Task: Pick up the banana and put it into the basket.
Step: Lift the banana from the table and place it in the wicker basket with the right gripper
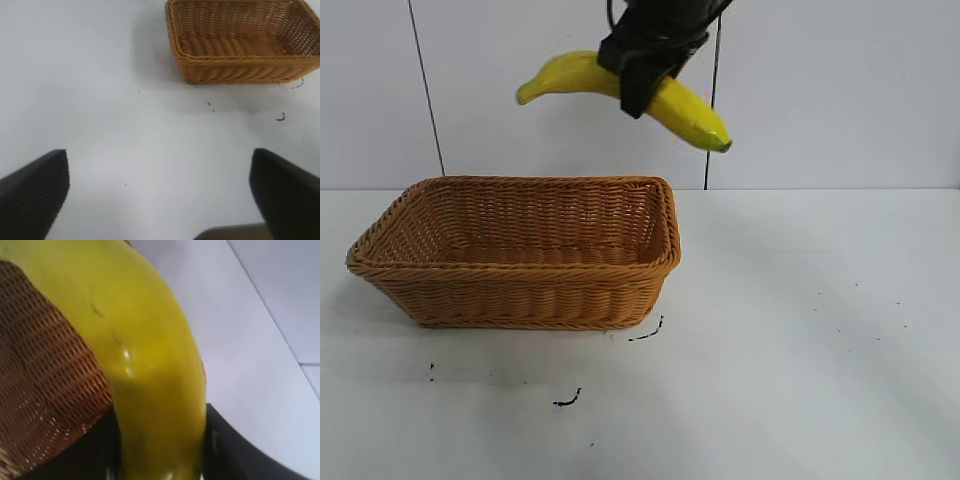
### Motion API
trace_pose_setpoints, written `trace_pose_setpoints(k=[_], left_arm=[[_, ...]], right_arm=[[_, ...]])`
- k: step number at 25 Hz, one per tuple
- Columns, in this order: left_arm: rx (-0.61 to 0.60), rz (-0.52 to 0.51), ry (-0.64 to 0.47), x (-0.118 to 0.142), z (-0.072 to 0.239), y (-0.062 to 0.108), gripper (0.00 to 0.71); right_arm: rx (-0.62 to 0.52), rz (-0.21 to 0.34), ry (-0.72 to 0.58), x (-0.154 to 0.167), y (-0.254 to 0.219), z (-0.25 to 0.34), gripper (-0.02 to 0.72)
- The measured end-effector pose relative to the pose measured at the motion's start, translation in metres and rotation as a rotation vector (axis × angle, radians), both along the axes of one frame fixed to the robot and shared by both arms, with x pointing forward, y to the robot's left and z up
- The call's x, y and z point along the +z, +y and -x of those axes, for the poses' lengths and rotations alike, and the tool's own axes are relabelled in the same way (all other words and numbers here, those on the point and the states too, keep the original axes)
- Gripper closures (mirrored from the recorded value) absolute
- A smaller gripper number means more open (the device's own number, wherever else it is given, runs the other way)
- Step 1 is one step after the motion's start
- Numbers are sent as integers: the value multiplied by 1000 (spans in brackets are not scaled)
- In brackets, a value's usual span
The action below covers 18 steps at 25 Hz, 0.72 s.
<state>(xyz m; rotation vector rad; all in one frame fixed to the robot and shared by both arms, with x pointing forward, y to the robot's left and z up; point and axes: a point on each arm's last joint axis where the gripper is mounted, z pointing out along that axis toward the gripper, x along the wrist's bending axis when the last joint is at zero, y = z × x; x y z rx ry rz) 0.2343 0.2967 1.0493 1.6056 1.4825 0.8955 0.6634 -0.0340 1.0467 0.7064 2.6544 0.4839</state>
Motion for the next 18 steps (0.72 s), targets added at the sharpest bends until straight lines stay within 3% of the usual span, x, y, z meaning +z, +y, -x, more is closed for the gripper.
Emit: trace_pose_setpoints(k=[6, 13, 18], left_arm=[[0, 0, 0, 0, 0, 0, 15], [0, 0, 0, 0, 0, 0, 15], [0, 0, 0, 0, 0, 0, 15]], right_arm=[[133, 30, -71, -38, 44, 4, 392], [150, 71, -23, -105, 56, -7, 392], [150, 47, -30, -121, 60, -10, 392]])
